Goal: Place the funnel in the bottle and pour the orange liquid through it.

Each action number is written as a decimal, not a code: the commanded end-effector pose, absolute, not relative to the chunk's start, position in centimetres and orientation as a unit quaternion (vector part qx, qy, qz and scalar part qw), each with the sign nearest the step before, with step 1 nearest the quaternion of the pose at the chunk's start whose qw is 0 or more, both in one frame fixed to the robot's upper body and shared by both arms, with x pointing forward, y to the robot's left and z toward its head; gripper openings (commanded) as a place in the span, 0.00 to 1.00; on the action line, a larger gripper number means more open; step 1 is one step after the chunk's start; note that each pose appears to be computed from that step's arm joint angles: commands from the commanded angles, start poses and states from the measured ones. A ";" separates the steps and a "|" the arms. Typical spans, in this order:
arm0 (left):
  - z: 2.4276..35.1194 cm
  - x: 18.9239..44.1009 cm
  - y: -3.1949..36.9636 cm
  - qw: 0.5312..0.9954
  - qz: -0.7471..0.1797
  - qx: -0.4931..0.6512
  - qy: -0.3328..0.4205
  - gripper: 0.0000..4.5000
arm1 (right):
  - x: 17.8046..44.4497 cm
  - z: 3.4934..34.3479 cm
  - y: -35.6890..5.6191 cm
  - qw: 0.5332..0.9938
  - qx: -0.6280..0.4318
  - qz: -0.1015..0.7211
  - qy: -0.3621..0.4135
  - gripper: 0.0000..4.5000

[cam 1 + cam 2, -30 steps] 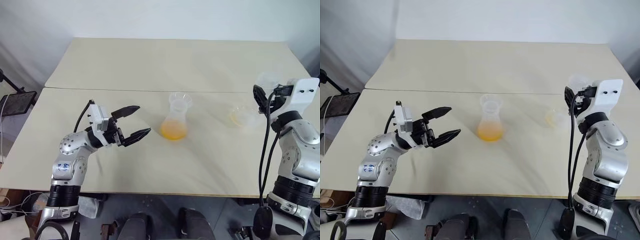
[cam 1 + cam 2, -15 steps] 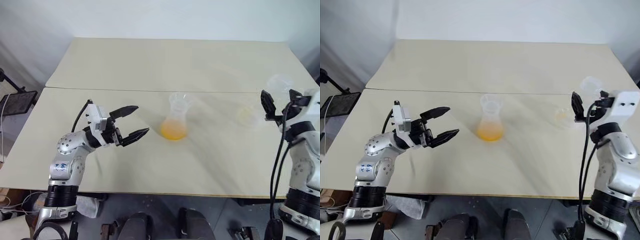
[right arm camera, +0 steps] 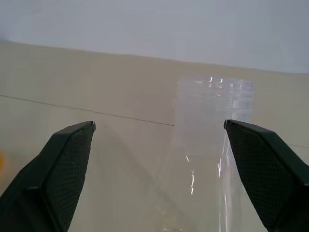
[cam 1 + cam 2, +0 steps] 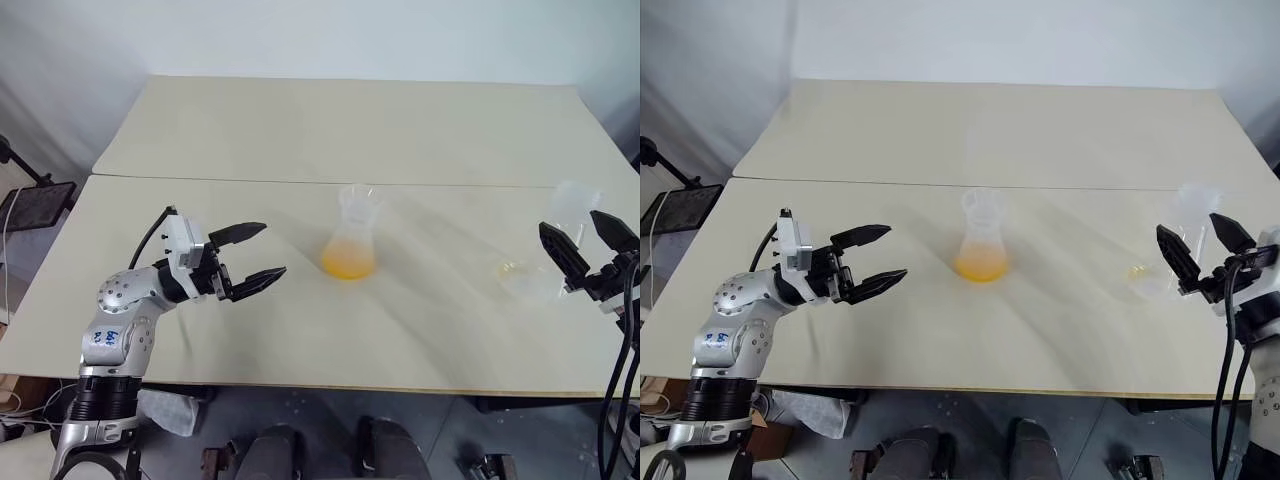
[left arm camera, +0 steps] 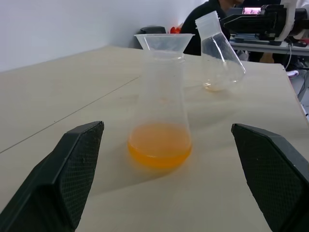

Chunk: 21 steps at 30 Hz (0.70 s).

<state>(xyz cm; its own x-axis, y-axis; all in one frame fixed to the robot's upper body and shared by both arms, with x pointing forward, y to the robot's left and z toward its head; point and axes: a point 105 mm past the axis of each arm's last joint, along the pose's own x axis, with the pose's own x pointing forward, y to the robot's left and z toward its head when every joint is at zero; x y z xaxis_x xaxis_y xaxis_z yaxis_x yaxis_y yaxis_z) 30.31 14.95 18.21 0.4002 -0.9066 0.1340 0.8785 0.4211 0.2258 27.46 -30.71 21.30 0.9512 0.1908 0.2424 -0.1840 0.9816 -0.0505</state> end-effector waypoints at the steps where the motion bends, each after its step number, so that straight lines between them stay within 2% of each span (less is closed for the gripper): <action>1: 18.9 30.1 14.8 0.830 -0.539 0.058 -0.133 1.00 | 26.9 22.7 -31.5 0.985 -0.019 0.068 -0.159 1.00; 7: 19.0 30.1 14.9 0.832 -0.535 0.059 -0.135 1.00 | 26.8 22.0 -32.2 0.986 -0.008 0.048 -0.162 1.00; 14: 19.6 30.4 14.8 0.829 -0.537 0.064 -0.142 1.00 | 28.1 23.0 -29.4 0.974 0.011 0.064 -0.218 1.00; 21: 19.9 30.5 14.9 0.829 -0.536 0.068 -0.145 1.00 | 27.7 22.3 -29.3 0.975 0.018 0.061 -0.215 1.00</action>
<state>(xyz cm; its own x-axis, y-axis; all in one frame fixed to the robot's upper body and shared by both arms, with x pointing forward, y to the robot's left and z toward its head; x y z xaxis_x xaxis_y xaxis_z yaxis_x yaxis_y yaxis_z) 30.59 14.67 19.05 0.3889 -0.9098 0.1451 0.8771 0.4138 0.2438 28.51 -29.28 21.16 0.9220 0.1197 0.3683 -0.1379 0.9902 0.0234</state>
